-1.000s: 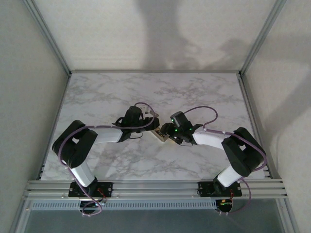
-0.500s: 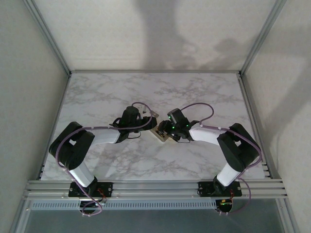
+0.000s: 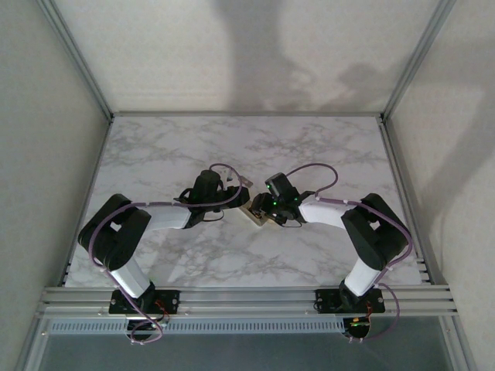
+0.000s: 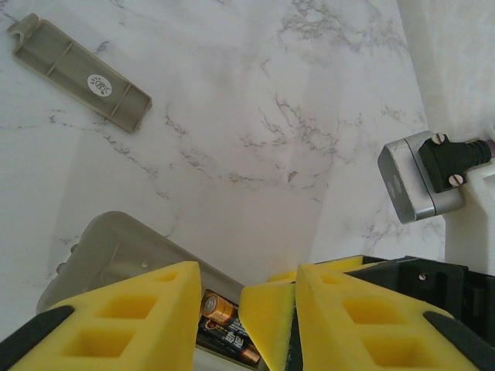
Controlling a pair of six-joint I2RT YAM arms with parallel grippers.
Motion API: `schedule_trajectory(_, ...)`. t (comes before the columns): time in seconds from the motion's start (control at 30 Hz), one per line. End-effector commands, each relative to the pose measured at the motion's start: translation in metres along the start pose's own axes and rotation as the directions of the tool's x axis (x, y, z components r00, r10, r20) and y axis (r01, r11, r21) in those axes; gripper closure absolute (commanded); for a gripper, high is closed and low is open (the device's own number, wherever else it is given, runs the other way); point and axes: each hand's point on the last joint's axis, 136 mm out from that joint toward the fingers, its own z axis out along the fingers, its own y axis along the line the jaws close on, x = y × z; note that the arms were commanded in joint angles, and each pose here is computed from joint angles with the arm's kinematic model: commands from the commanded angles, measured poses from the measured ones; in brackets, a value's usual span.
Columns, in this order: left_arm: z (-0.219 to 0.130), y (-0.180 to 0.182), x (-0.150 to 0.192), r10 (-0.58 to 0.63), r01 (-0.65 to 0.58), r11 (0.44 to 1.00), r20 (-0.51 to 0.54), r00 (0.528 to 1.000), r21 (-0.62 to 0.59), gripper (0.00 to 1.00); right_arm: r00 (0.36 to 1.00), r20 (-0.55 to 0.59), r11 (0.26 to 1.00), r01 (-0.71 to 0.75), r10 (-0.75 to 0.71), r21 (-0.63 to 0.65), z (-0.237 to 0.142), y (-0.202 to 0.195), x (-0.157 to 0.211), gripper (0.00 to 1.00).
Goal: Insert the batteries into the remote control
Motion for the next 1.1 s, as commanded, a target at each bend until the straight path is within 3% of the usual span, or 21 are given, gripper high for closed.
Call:
schedule_trajectory(0.0,-0.005,-0.006,-0.007,-0.007,0.006,1.0,0.022,1.0,0.03,0.63,0.999,-0.041,0.997,0.023,-0.02,0.077,0.012,-0.021,0.015,0.38)
schedule_trajectory(0.63,-0.006,-0.007,-0.007,-0.008,0.008,0.999,0.02,1.0,0.031,0.63,0.996,-0.07,0.987,0.068,-0.059,0.142,0.015,-0.046,0.033,0.41)
schedule_trajectory(1.07,-0.004,-0.011,-0.003,0.004,-0.004,0.999,0.002,1.0,0.044,0.63,0.988,0.058,0.986,0.139,-0.145,0.093,-0.026,-0.009,0.0,0.33)
